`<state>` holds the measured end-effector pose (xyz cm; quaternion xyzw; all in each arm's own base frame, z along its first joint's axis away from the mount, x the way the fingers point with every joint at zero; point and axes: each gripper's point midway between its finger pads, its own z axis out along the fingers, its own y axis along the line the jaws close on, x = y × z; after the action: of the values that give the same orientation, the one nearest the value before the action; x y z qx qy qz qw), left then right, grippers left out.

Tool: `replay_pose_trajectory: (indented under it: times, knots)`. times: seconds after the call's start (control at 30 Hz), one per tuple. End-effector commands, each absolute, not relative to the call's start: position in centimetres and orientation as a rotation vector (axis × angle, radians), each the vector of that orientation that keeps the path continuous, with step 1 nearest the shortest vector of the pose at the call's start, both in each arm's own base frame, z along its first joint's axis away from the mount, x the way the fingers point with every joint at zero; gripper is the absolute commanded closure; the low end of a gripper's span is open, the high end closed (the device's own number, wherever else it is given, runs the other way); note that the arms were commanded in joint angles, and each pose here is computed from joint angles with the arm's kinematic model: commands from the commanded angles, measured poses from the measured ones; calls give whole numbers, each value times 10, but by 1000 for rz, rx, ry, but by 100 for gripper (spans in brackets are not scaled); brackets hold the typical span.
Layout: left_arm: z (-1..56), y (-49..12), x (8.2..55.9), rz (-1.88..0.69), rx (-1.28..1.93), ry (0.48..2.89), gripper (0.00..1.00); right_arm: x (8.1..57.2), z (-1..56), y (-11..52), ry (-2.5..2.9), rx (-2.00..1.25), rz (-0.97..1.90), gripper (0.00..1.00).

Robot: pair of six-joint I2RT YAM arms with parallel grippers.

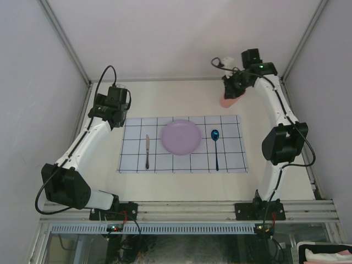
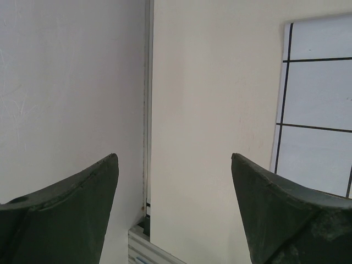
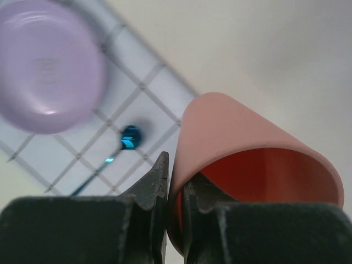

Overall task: Set the dinner table for one person
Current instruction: Pick up the cup at the center of the board, then place the cup on the napkin.

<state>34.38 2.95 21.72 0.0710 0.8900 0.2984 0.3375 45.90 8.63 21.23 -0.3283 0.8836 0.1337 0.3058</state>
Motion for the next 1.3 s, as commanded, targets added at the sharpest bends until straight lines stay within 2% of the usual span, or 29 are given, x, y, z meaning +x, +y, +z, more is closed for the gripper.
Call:
replay_pose_trajectory:
  times: [0.0, 0.3, 0.9, 1.27]
  knots:
    - [219, 27, 341, 721, 136, 2305, 14, 427, 202, 144, 2337, -933, 538, 100]
    - [221, 31, 332, 731, 132, 2294, 14, 441, 181, 182, 2326, -981, 568, 100]
    - [219, 39, 317, 766, 140, 2285, 14, 429, 143, 178, 2416, -1046, 551, 100]
    - [217, 39, 317, 762, 139, 2294, 14, 439, 129, 163, 2439, -1034, 503, 100]
